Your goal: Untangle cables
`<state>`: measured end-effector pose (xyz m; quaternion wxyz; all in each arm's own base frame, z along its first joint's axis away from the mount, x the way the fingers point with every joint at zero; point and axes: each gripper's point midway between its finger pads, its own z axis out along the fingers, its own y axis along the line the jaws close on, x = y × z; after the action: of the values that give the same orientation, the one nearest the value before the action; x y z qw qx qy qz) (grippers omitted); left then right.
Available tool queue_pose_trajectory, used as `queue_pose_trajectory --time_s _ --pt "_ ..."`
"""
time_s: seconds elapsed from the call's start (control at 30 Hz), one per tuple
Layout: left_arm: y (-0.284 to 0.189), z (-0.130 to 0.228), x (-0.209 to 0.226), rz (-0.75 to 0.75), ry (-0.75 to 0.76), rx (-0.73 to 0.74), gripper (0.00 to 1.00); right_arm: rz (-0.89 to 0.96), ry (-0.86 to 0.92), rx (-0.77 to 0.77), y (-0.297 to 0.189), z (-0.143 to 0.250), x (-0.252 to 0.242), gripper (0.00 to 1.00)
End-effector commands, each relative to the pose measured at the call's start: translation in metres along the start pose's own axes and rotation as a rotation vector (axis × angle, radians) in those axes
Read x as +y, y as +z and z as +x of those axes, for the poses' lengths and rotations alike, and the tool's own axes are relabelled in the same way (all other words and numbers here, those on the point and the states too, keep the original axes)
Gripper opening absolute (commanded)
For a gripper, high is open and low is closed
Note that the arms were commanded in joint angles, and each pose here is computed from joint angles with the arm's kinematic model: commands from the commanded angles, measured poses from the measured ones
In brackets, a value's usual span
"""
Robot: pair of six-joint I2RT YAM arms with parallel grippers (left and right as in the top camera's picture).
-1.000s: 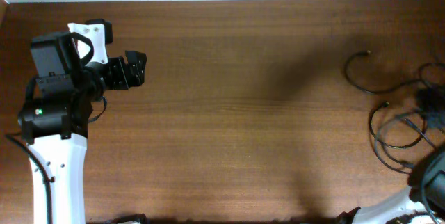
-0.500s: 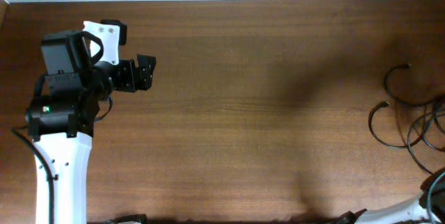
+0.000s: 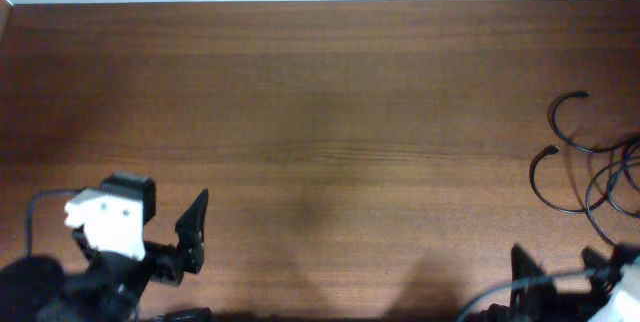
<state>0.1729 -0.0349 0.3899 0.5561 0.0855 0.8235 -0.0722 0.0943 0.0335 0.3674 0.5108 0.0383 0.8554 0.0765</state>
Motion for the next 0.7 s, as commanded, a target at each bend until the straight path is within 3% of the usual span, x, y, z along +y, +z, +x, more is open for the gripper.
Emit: queue_pose_trajectory --time_s 0.0,0.1,0.13,0.17,0.33,0.4,0.47,0.53,0.57,0.67 --pt "-0.028 0.009 0.003 -0.078 0.001 -0.040 0.86 -0.142 -0.085 0.044 -0.017 0.028 0.022 0.78" --pt "-0.048 0.014 -0.002 -0.096 0.013 -0.087 0.92 -0.252 -0.146 -0.022 -0.050 0.057 0.042 0.81" --pt "-0.055 0.015 0.000 -0.123 0.017 -0.106 0.98 -0.245 -0.160 -0.063 -0.065 0.075 0.044 0.86" --pt "-0.059 0.015 -0.001 -0.124 0.014 -0.119 0.99 -0.259 -0.180 -0.123 -0.077 0.084 0.048 0.99" --pt "-0.060 0.023 0.000 -0.134 -0.020 -0.094 0.99 -0.328 -0.223 -0.209 -0.095 0.103 0.062 0.99" --pt "-0.060 0.025 0.000 -0.133 -0.022 -0.088 0.99 -0.179 -0.206 -0.221 -0.087 0.100 0.043 0.99" --pt "-0.060 0.024 0.000 -0.133 -0.021 -0.089 0.99 -0.091 -0.387 -0.368 -0.100 0.097 0.043 0.99" --pt "-0.060 0.024 0.000 -0.133 -0.021 -0.091 0.99 -0.315 -0.631 -0.425 -0.110 0.107 0.084 0.99" --pt "-0.060 0.024 0.000 -0.129 -0.019 -0.091 0.99 -0.377 -0.658 -0.421 -0.108 0.110 0.092 0.99" --pt "-0.060 0.023 -0.004 -0.099 -0.008 -0.093 0.99 -0.332 -0.652 -0.417 -0.061 0.079 0.074 0.99"
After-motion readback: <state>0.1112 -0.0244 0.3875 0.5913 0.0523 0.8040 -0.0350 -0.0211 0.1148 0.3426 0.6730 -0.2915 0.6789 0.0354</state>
